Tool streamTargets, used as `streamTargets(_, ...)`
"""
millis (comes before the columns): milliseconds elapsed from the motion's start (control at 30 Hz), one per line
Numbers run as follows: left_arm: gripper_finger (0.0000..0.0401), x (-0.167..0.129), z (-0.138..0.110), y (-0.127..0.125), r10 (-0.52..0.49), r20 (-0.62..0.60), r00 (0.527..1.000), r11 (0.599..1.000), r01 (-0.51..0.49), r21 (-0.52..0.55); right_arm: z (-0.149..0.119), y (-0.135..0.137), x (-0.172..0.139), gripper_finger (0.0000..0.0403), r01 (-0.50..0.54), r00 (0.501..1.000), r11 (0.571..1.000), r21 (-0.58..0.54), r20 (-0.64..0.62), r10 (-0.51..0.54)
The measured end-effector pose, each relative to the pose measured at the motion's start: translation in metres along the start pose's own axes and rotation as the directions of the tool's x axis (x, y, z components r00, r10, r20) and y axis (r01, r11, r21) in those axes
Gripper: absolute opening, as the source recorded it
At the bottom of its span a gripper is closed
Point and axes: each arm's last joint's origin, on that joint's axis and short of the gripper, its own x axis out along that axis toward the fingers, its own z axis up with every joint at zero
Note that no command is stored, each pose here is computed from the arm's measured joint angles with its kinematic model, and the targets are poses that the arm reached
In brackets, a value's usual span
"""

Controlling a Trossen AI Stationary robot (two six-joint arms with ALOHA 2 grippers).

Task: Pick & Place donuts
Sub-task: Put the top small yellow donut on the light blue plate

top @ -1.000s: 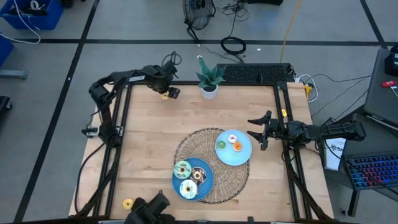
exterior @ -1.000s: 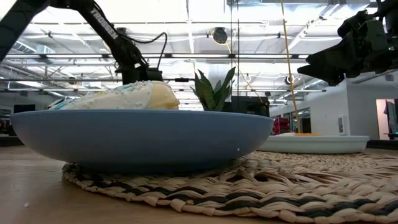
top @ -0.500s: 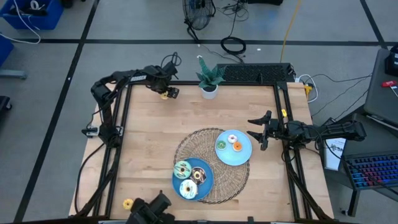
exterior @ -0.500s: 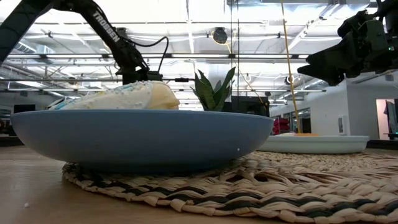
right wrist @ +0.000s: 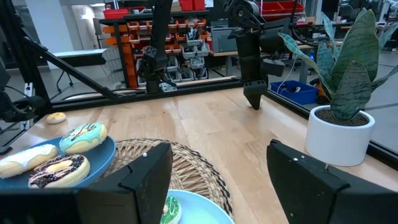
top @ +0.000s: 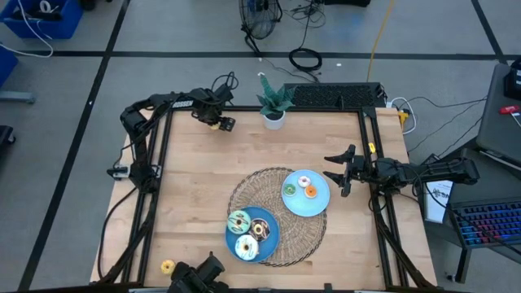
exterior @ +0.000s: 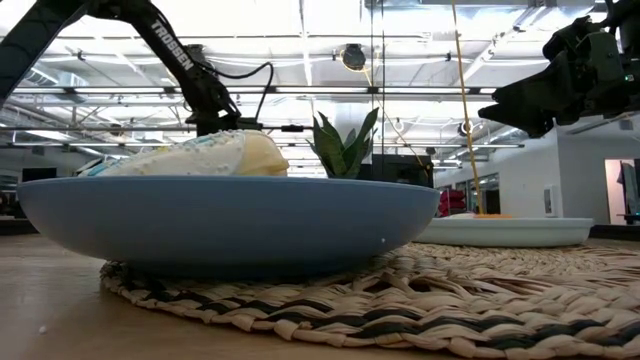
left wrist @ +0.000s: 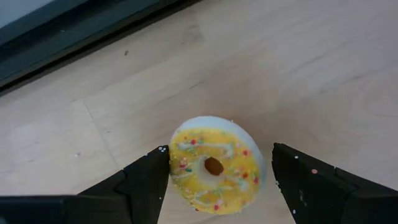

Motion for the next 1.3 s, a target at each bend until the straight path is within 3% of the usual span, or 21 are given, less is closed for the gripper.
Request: streamTargets(1300,0.0282,-0.0028,0.0003,0.0011,0.005,-0.017,1.0,1.0,-0.006,-0.009,0.0,0.0,0.0,0.0242,0.0,1.0,1.0,0.0,0.0,0.0)
